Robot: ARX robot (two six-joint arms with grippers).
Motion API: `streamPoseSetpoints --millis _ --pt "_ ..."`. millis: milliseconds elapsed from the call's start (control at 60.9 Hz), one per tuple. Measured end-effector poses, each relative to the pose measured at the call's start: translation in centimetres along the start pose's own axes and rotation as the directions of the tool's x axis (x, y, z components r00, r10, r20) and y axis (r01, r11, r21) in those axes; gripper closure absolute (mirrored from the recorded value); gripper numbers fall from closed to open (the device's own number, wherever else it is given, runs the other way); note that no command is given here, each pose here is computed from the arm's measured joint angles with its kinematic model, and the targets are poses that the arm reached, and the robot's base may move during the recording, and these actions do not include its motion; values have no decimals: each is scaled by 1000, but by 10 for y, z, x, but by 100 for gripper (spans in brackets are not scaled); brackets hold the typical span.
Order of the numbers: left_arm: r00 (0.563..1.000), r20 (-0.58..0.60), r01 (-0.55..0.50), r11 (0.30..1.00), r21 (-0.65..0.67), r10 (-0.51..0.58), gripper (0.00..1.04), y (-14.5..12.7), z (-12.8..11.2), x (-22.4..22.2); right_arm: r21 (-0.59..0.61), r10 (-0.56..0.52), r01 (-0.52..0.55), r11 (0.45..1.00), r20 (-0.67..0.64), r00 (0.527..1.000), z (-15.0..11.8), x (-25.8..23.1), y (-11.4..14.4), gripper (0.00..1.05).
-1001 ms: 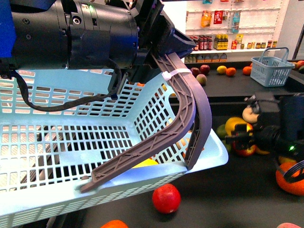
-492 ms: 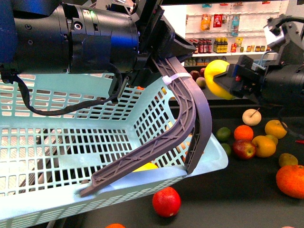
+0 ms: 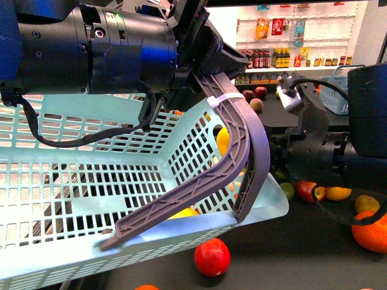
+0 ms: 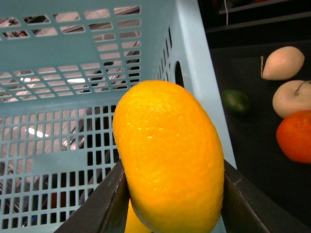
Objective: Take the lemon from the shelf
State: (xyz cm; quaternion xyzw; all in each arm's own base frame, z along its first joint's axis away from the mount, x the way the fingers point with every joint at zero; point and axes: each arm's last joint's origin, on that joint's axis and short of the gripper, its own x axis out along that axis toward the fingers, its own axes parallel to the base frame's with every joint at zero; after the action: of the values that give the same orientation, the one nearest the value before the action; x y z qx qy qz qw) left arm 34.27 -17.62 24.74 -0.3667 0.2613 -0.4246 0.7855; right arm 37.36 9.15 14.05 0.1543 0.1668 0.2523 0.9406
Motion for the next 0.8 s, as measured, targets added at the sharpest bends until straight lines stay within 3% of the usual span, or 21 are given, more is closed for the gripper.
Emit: streamPoseSetpoints --millis 115,164,361,443,673,804 --pt "1000 1 0 1000 2 0 99 0 0 0 -15 12 -12 1000 -21 1000 -6 2 3 60" --pt "1000 0 0 1000 2 0 99 0 0 0 -21 19 -19 1000 -22 1000 -7 2 4 49" --pt "1000 2 -1 1000 2 1 99 0 0 0 -44 18 -17 999 4 1000 -4 1 3 22" --pt "1000 0 -7 1000 -1 7 99 2 -1 1 -101 -22 25 995 29 999 0 -2 5 7" --pt "1000 -3 -6 1000 -3 6 99 2 -1 1 -147 -171 186 971 106 980 31 -44 10 7" --pt "1000 -3 -5 1000 -3 5 99 2 -1 1 -177 -245 270 946 151 958 45 -106 22 7"
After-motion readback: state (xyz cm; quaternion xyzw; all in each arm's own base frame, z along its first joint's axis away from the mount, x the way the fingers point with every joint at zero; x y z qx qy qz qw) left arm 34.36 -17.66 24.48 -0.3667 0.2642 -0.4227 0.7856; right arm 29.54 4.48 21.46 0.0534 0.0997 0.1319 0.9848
